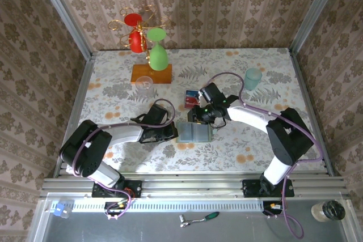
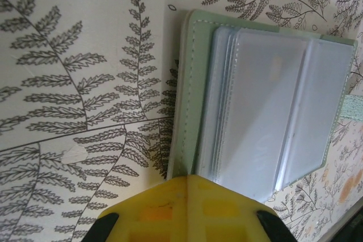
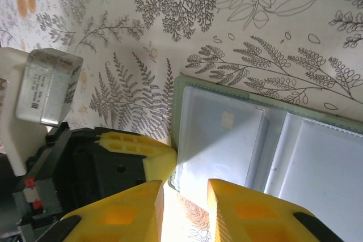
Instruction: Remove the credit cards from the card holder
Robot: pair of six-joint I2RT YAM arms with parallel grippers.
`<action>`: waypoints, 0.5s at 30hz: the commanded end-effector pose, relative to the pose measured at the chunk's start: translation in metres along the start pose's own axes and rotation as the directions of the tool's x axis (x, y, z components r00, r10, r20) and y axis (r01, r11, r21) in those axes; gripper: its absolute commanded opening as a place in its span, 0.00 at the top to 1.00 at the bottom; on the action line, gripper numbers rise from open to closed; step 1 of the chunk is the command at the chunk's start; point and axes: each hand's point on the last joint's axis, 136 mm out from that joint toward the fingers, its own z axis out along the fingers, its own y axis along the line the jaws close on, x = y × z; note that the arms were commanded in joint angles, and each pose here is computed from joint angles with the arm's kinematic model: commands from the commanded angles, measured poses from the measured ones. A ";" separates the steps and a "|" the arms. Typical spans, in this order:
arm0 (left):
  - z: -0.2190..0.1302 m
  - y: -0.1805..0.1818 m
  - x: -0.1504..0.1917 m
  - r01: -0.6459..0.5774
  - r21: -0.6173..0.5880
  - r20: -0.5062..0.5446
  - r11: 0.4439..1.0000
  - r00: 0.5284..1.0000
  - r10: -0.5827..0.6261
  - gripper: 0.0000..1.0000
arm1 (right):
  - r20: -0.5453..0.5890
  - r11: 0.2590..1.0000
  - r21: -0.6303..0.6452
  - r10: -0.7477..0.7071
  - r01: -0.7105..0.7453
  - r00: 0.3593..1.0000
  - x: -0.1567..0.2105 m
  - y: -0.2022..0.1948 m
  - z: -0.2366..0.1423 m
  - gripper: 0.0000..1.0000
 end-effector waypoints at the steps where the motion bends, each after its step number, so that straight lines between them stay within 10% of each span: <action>1: 0.002 -0.004 -0.004 -0.004 -0.002 0.004 1.000 1.000 0.004 1.00 | -0.030 1.000 -0.006 0.027 -0.027 0.999 0.004 0.001 0.010 0.73; 15: 0.005 0.011 0.009 0.021 -0.012 -0.017 1.000 1.000 -0.021 1.00 | -0.078 0.997 0.036 0.072 -0.070 0.994 0.022 -0.008 0.031 0.70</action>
